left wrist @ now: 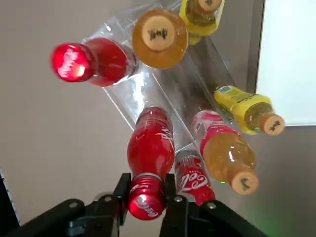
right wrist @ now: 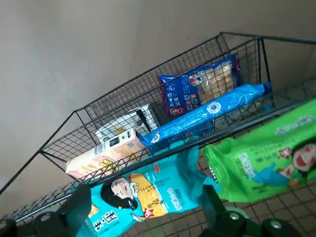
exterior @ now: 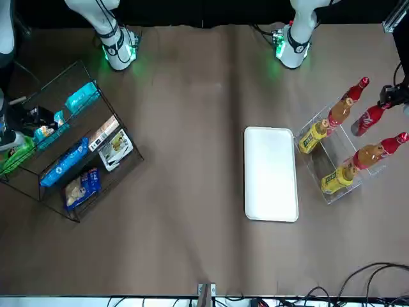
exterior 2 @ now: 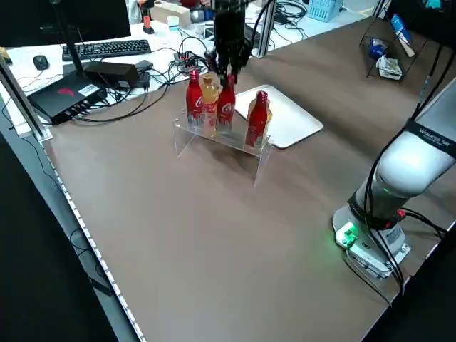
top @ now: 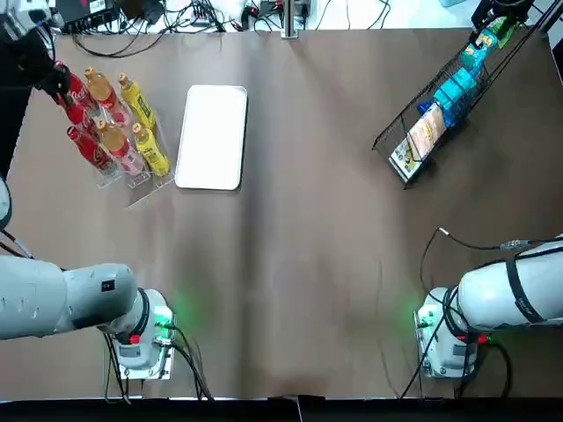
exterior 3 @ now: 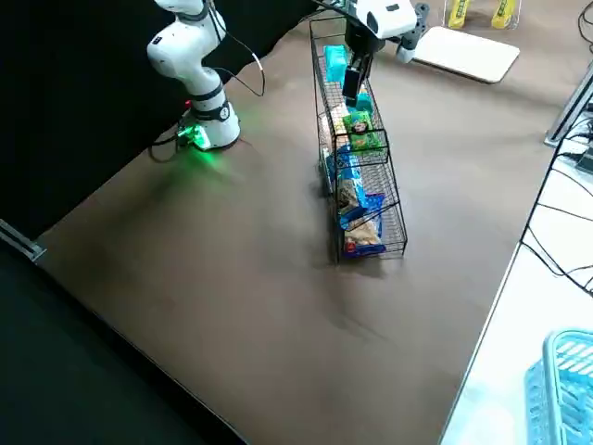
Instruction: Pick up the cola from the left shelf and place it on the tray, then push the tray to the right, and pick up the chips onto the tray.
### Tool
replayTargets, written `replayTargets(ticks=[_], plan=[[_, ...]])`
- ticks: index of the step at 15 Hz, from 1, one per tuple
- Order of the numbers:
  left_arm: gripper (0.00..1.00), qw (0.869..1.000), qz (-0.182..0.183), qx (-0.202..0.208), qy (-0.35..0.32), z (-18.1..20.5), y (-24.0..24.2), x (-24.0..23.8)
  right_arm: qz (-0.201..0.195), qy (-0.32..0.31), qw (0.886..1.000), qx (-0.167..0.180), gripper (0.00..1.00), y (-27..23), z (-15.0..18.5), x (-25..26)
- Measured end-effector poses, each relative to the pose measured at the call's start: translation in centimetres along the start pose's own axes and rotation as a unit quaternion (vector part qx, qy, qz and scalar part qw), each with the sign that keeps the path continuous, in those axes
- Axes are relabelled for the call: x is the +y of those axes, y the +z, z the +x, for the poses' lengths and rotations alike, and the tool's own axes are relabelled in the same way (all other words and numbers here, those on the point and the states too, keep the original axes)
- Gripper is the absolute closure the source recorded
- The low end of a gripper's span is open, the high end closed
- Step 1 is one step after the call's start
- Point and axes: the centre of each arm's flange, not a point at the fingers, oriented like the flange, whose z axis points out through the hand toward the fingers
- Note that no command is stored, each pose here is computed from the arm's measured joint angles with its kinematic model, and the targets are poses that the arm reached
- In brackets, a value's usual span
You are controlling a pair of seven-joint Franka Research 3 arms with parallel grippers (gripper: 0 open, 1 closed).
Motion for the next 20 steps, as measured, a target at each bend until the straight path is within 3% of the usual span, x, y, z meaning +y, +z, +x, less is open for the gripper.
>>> replayTargets(ticks=[4, 7, 13, 20], plan=[[0.68, 0.999, 0.01, 0.022, -0.025, 0.5, -6.4, 2.8, 0.002, -0.024, 1.0, -0.007, 0.01, 0.2, 0.0, 0.0], [0.68, 0.997, -0.004, 0.028, -0.07, 2.2, -7.3, 6.8, 0.005, -0.028, 0.999, -0.016, 0.01, 0.9, 0.3, -0.2], [0.68, 0.994, -0.026, -0.014, -0.109, 9.9, -2.9, 20.3, 0.007, -0.037, 0.999, -0.022, 0.01, 1.1, 0.2, -0.3], [0.68, 0.993, -0.024, -0.036, -0.109, 15.8, 6.5, 31.2, 0.008, -0.068, 0.997, -0.039, 0.0, 1.3, 0.4, -2.1]])
